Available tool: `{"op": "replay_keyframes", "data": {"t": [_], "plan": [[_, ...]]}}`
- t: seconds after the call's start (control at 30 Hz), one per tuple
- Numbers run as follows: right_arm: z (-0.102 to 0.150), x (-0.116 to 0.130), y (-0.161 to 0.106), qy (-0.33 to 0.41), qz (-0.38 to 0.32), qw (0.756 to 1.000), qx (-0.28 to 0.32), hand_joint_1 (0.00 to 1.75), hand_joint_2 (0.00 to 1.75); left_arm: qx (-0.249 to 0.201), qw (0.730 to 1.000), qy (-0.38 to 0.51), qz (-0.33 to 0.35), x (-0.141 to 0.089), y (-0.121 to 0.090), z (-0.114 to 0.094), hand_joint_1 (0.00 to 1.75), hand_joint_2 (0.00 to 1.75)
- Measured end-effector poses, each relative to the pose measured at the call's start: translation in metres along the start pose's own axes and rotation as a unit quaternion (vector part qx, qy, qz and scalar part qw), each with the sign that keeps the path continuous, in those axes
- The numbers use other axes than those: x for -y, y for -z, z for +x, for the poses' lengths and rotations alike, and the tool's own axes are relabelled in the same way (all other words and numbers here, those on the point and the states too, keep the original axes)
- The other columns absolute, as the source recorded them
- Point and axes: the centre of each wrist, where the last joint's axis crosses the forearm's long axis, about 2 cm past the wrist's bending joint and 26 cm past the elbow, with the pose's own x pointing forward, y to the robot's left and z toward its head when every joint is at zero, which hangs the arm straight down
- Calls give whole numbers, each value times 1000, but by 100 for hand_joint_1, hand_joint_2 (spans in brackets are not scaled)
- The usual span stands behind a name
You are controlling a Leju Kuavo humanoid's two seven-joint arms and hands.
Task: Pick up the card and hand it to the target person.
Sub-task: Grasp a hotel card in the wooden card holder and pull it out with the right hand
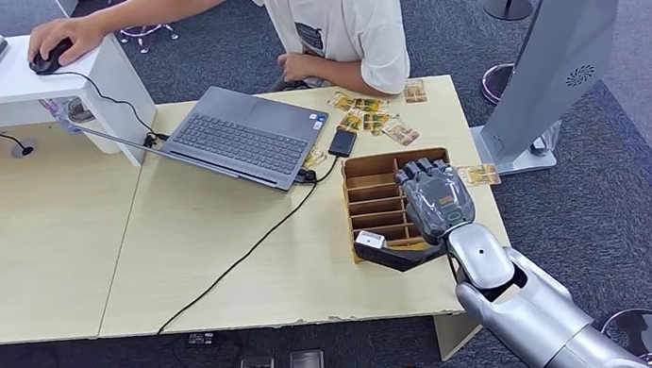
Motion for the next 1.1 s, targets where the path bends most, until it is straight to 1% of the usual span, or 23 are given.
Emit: {"op": "replay_keyframes", "data": {"t": [0.4,0.77,1.1], "plan": [[2,0,4,-33,-3,999,2,73,175,-1,1000,0,0,0,0,0,0,175],[1,-1,4,-40,3,999,0,66,175,-1,1000,-1,0,0,0,0,0,175],[-9,-3,1,-49,16,999,-13,62,175,-2,1000,2,1,0,0,0,0,175]]}}
